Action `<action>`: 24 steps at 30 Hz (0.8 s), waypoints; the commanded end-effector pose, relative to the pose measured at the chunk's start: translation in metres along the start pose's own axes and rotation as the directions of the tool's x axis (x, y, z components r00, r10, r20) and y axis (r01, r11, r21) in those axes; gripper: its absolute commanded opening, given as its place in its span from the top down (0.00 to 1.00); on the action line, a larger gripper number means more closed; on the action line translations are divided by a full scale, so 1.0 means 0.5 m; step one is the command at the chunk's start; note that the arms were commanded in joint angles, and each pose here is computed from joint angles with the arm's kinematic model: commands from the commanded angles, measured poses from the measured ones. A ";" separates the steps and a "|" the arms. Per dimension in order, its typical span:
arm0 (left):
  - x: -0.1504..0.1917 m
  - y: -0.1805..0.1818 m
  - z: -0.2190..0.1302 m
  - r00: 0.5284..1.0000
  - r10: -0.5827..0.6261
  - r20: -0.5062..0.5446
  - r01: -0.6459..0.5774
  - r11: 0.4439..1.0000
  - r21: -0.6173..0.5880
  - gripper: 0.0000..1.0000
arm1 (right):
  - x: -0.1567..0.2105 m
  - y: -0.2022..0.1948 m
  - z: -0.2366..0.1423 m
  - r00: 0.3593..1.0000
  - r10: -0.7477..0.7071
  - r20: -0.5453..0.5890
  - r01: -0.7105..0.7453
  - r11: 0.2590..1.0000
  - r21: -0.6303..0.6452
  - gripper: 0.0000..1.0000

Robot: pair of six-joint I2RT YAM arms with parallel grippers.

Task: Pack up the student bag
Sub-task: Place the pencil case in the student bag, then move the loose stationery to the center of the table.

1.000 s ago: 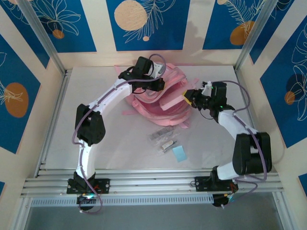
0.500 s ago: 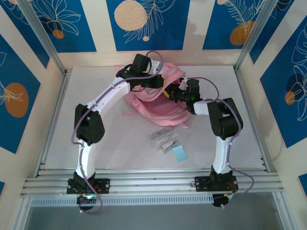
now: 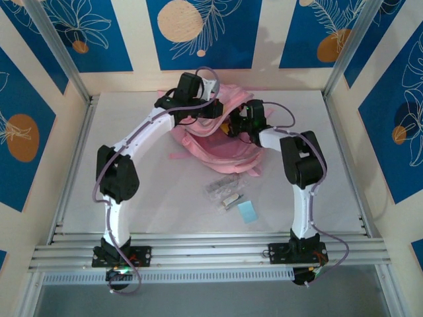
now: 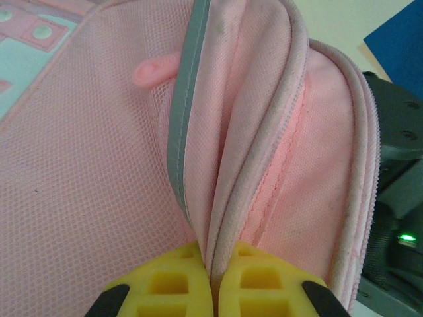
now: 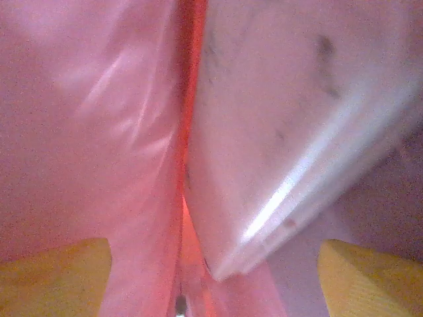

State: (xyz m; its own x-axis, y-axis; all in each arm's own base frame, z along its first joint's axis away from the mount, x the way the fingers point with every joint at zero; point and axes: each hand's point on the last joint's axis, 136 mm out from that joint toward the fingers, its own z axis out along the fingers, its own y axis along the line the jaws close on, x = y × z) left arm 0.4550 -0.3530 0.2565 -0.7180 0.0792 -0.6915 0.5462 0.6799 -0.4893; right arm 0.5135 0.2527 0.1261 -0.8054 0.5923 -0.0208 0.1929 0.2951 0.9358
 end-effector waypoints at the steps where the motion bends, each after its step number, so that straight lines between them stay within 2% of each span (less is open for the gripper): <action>1: -0.092 -0.051 -0.074 0.985 0.027 0.169 -0.037 0.998 0.057 1.00 | 0.018 -0.012 -0.086 1.000 0.012 -0.004 -0.012 0.994 0.111 0.14; 9: -0.082 -0.040 -0.063 0.986 0.024 0.164 -0.034 0.998 0.058 1.00 | 0.158 -0.055 -0.260 0.977 -0.131 -0.168 0.179 0.935 0.308 0.13; 14: -0.072 -0.038 -0.058 0.986 0.018 0.167 -0.030 0.997 0.070 1.00 | 0.287 -0.120 -0.347 0.940 -0.177 -0.290 0.297 0.843 0.448 0.13; 18: -0.061 -0.038 -0.057 0.985 -0.008 0.171 -0.008 0.996 0.090 1.00 | 0.358 -0.173 -0.388 0.932 -0.154 -0.330 0.325 0.758 0.565 0.14; 24: -0.043 -0.032 -0.060 0.985 -0.023 0.168 0.008 0.996 0.087 1.00 | 0.451 -0.227 -0.395 0.933 -0.079 -0.350 0.310 0.669 0.675 0.16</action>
State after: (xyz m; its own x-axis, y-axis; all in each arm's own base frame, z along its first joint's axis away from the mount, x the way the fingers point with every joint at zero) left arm 0.4507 -0.3489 0.2388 -0.7217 0.0195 -0.6920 0.5258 0.6656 -0.5296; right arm 0.2205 0.2162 0.1003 -0.9763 0.2159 -0.0151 0.1804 0.8506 0.4940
